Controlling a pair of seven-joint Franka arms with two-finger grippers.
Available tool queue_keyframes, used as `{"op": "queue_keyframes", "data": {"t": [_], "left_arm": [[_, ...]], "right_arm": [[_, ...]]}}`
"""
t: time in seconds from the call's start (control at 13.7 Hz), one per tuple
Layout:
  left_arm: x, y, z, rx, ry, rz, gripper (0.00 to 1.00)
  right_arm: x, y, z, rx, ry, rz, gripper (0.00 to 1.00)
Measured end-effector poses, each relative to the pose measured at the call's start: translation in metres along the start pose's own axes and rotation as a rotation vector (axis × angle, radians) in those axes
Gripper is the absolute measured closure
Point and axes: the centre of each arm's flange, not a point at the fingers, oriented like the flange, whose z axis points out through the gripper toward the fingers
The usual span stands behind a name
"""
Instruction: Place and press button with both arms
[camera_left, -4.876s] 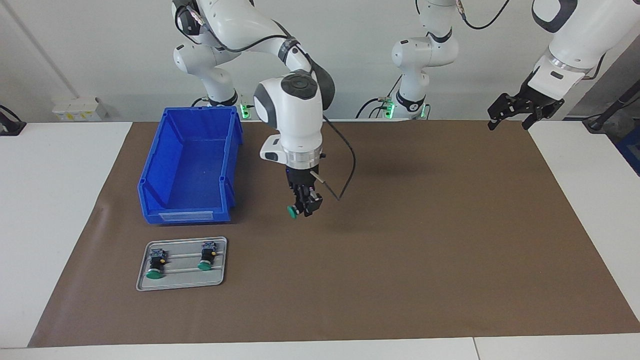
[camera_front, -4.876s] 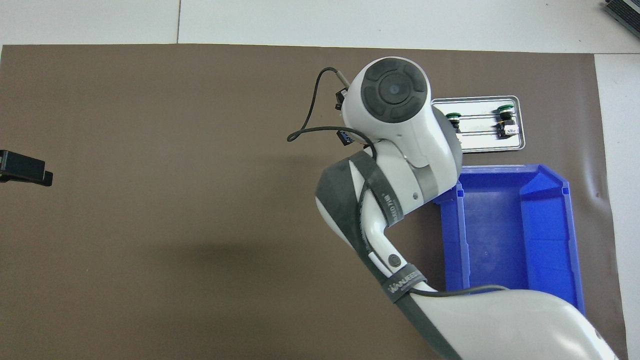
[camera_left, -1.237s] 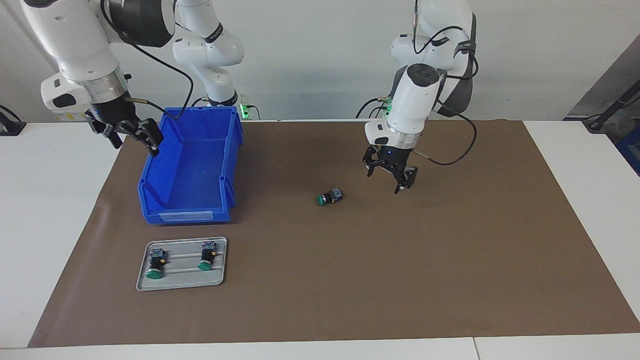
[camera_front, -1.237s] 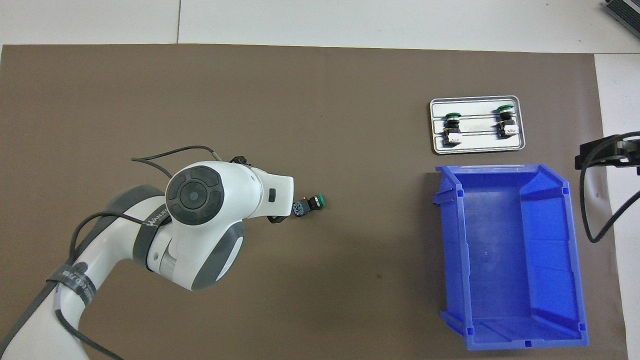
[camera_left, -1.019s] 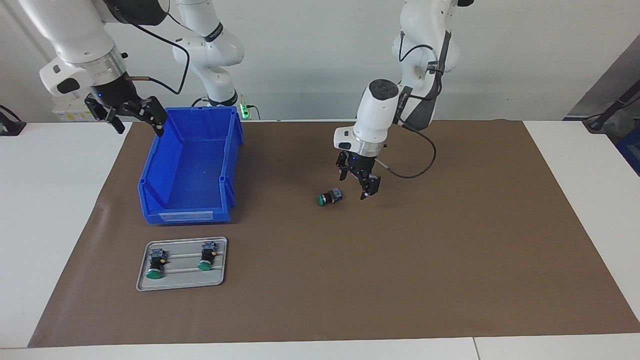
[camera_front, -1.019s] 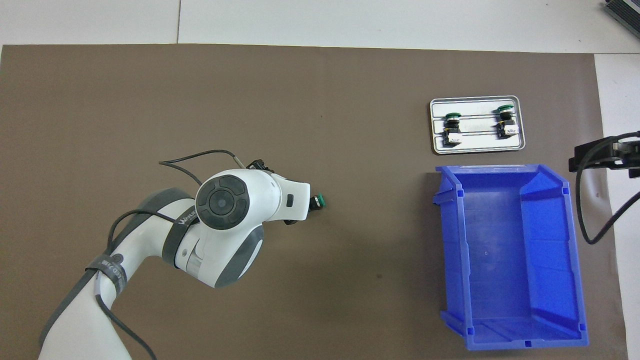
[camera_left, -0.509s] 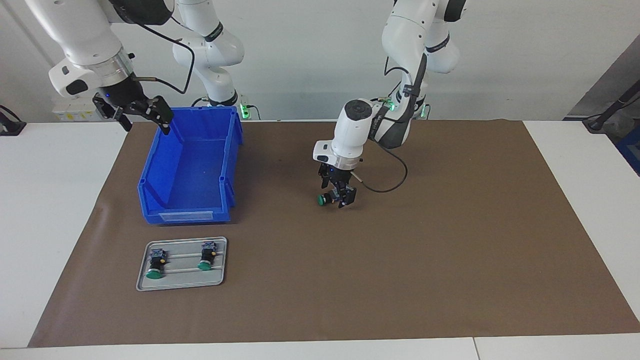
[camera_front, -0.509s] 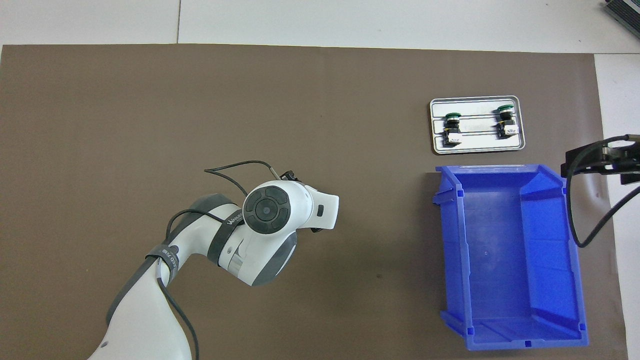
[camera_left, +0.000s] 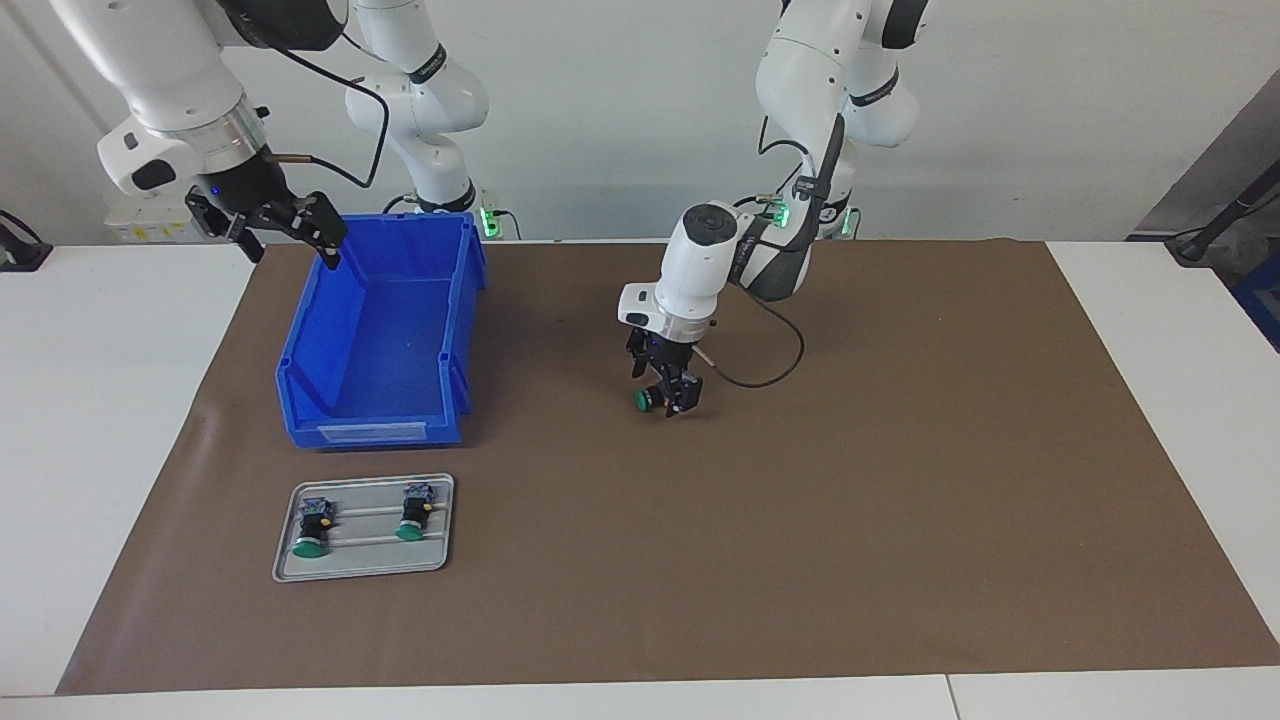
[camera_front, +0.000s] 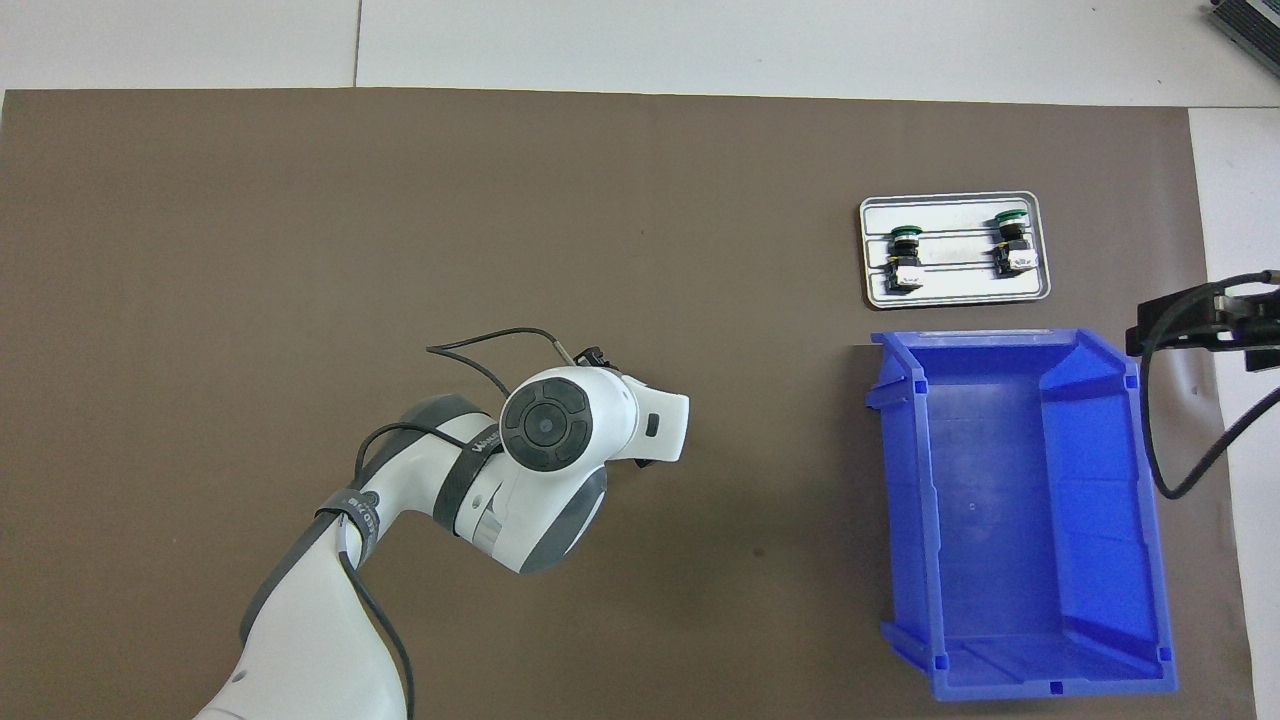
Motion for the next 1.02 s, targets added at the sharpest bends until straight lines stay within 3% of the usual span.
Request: {"op": "queue_keyframes", "data": {"t": [0.07,0.22,0.29,0.51,0.8,1.02], "left_arm": [[0.001,0.003,0.000,-0.002,0.000,0.008,0.11],[0.003,0.009,0.001,-0.005,0.000,0.021,0.34],[0.004,0.011,0.001,-0.006,0.000,0.024,0.34],[0.004,0.012,0.001,-0.006,0.002,0.026,0.60],[0.006,0.006,-0.003,0.003,0.016,0.016,0.60],[0.009,-0.017,-0.023,0.006,0.067,-0.055,0.60]], "right_arm": [[0.000,0.000,0.000,0.001,0.000,0.000,0.00],[0.000,-0.001,0.000,0.003,0.000,-0.002,0.00],[-0.001,-0.002,0.000,0.004,0.000,-0.003,0.00],[-0.001,-0.002,0.000,0.004,0.000,-0.004,0.00],[-0.001,-0.003,-0.001,0.004,0.001,-0.004,0.00],[-0.001,-0.003,-0.001,0.004,0.001,-0.004,0.00]]}}
